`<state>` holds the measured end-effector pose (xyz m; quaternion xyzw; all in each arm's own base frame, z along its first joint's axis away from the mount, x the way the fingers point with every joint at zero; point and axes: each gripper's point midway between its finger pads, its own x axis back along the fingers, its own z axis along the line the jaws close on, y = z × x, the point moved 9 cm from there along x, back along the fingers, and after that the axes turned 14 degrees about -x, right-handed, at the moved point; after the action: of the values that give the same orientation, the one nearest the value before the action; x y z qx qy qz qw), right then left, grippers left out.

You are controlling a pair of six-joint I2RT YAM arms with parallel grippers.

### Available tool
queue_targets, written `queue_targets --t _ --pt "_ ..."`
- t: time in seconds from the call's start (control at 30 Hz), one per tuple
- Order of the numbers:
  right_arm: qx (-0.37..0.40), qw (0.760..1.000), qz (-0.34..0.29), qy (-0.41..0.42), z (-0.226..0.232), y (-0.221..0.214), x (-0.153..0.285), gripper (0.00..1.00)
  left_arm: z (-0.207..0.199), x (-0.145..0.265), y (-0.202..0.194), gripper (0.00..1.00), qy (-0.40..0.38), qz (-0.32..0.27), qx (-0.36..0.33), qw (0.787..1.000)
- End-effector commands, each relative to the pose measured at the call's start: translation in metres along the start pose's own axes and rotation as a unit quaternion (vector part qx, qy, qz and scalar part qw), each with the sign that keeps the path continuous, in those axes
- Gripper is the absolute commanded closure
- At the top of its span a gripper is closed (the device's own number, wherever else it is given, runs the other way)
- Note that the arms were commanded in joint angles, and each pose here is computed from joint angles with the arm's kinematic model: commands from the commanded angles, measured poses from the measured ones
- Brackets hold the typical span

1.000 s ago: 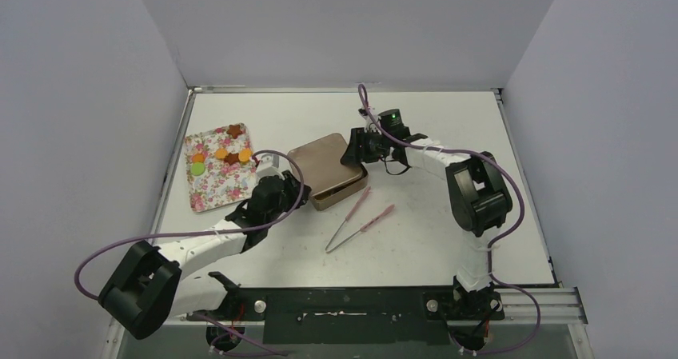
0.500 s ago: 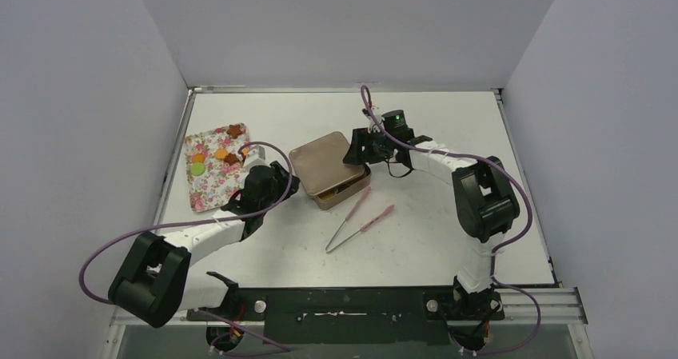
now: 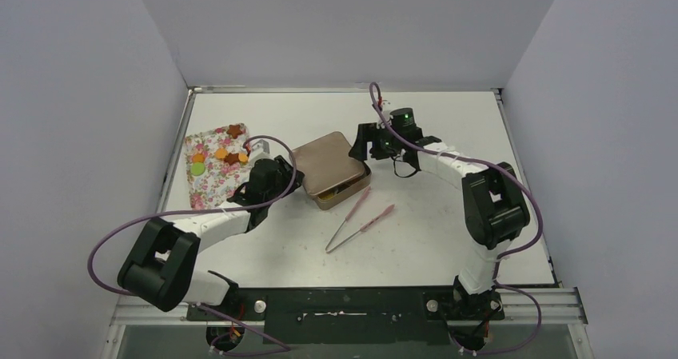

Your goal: Pack the cookies

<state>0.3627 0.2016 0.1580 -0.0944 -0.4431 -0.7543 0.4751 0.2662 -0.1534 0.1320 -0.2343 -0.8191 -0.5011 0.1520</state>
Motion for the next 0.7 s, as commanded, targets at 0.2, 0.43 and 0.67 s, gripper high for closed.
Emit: queue_targets --t 0.2,0.43,0.67 --pt "0.001 0.999 -0.01 0.04 0.001 0.003 -0.017 0.22 -0.02 -0.011 0.019 0.68 -0.041 -0.019 0.013 0.999" --pt "-0.007 0.998 0.01 0.061 -0.003 -0.005 -0.026 0.25 -0.027 -0.008 0.016 0.71 -0.067 -0.005 0.014 0.998" --pt "-0.014 0.997 0.021 0.077 -0.003 -0.011 -0.028 0.25 -0.032 -0.003 0.013 0.69 -0.081 0.005 0.011 0.997"
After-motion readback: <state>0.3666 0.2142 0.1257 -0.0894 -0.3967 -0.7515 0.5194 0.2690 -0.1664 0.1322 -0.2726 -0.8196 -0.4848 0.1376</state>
